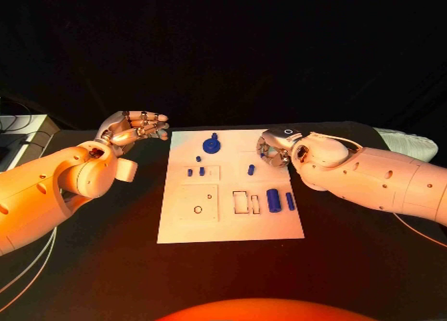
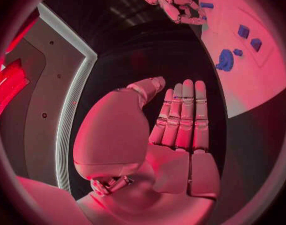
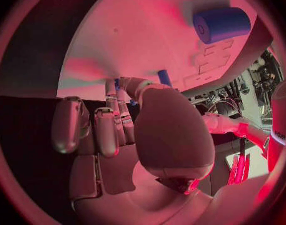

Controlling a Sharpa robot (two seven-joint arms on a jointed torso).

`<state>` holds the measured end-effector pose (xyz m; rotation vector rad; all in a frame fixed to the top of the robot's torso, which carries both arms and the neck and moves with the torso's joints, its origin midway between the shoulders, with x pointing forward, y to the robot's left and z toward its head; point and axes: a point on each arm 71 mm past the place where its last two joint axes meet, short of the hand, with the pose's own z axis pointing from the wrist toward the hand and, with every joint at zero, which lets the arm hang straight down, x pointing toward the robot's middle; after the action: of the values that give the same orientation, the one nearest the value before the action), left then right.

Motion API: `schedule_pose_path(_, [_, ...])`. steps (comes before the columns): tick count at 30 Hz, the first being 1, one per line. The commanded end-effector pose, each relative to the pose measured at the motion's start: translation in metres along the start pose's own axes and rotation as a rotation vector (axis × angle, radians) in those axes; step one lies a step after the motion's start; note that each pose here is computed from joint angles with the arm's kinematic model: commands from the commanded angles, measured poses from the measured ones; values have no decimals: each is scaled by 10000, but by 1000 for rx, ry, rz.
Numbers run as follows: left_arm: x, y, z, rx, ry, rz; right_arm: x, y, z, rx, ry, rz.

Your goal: Assemble the parts on the task board

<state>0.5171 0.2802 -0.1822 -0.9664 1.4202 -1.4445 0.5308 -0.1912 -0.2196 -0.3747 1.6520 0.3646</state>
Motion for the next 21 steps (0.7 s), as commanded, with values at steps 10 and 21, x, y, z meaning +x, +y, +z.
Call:
schedule_pose_path(10, [11, -4, 1, -4, 7, -10, 86, 91, 8, 1, -9, -33])
schedule_pose_path(21, [-7, 6, 0, -11, 2, -9, 63, 80, -31, 15, -68, -34])
